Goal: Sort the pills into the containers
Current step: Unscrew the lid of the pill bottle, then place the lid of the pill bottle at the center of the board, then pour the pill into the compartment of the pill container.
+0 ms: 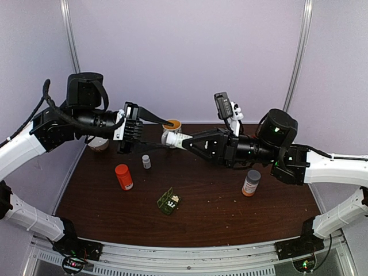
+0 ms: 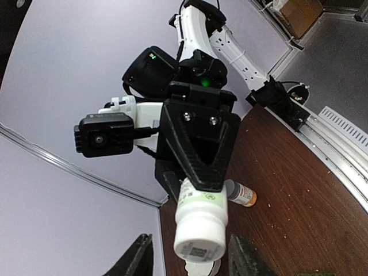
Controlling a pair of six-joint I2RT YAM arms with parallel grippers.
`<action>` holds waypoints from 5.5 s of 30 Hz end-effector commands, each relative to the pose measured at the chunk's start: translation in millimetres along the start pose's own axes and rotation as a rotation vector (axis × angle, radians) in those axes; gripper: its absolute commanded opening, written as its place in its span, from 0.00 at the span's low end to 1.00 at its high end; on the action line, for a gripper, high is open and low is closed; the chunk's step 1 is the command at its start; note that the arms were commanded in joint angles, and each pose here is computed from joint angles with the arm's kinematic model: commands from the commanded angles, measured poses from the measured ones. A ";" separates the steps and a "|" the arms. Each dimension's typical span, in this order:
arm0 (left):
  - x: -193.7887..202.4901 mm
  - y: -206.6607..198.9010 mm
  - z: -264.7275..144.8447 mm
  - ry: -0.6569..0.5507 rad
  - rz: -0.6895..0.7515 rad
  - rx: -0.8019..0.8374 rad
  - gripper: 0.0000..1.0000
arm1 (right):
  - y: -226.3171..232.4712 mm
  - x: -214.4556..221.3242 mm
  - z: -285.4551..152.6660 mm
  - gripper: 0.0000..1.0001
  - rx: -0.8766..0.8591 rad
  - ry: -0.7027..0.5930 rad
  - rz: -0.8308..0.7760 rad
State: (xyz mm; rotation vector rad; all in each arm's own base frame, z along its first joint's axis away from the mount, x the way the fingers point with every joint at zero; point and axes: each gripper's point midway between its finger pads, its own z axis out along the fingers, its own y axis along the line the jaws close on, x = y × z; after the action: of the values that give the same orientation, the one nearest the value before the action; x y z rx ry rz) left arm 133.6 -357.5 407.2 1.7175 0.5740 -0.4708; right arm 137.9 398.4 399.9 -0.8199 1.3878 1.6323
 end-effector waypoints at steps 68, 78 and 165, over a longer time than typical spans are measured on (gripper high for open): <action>186.6 -72.0 -63.6 0.729 -1.555 -0.540 0.00 | -22.6 35.2 -44.7 0.07 0.158 -0.061 -0.573; 267.1 -159.8 -61.3 1.053 -1.542 -0.556 0.00 | -30.6 96.5 -34.4 0.07 0.144 0.001 -0.397; 232.8 -179.5 -4.2 0.559 -1.661 -0.481 0.64 | -181.7 280.9 -9.3 0.04 0.511 0.371 -0.096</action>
State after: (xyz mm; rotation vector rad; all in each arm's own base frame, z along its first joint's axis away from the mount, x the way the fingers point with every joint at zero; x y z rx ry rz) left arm 203.8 -281.4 112.5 0.5250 2.3569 -0.7933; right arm 172.0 443.9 70.1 -0.8968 1.8798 1.0184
